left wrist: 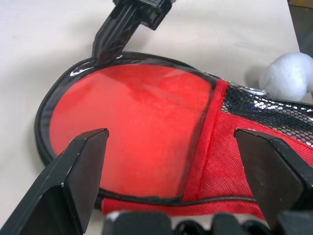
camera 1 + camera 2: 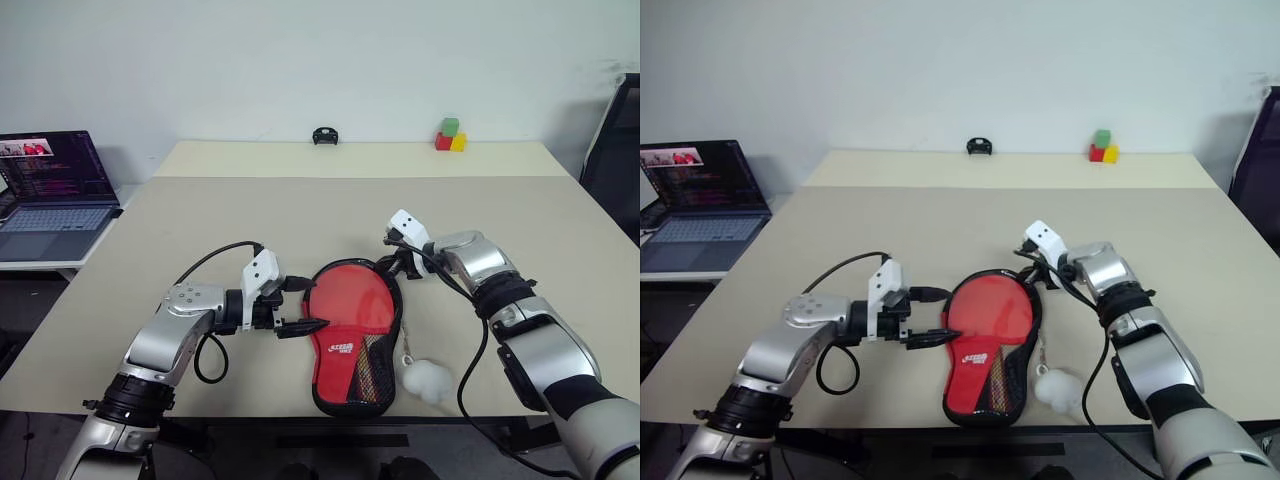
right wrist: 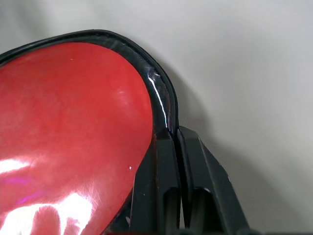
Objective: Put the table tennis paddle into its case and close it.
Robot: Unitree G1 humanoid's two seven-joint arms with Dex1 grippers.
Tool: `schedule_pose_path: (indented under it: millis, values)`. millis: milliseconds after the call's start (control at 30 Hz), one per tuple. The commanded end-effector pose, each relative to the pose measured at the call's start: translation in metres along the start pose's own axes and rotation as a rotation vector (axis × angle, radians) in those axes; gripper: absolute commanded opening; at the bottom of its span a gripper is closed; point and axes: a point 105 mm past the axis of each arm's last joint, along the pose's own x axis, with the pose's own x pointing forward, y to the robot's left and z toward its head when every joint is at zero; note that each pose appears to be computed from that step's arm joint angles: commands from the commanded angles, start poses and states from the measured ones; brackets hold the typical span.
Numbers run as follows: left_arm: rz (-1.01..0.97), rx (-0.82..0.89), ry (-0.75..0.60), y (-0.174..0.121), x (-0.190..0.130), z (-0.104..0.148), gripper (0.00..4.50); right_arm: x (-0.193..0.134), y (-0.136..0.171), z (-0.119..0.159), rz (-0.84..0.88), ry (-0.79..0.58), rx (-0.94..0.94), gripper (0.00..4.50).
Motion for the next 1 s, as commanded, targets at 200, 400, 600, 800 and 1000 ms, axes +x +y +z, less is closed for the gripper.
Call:
schedule_pose_path:
  millis: [200,400,600,800,1000]
  values:
    - [-0.002,0.058,-0.030,0.000,0.003,0.012,4.50,0.002,0.003,0.035,-0.016,-0.110,-0.049,0.21]
    - [-0.004,0.059,-0.033,0.000,0.004,0.012,4.50,0.001,0.001,0.035,-0.029,-0.120,-0.041,2.11]
    - [-0.008,0.066,-0.035,0.001,0.010,0.013,4.50,-0.011,-0.003,0.059,-0.048,-0.241,0.009,4.14]
    - [-0.005,0.145,-0.059,0.011,0.036,0.020,4.50,-0.063,0.009,0.066,0.023,-0.321,0.013,4.49]
    - [-0.069,0.224,-0.047,0.016,0.068,0.016,4.50,-0.114,0.043,0.026,0.069,-0.261,0.020,4.49]
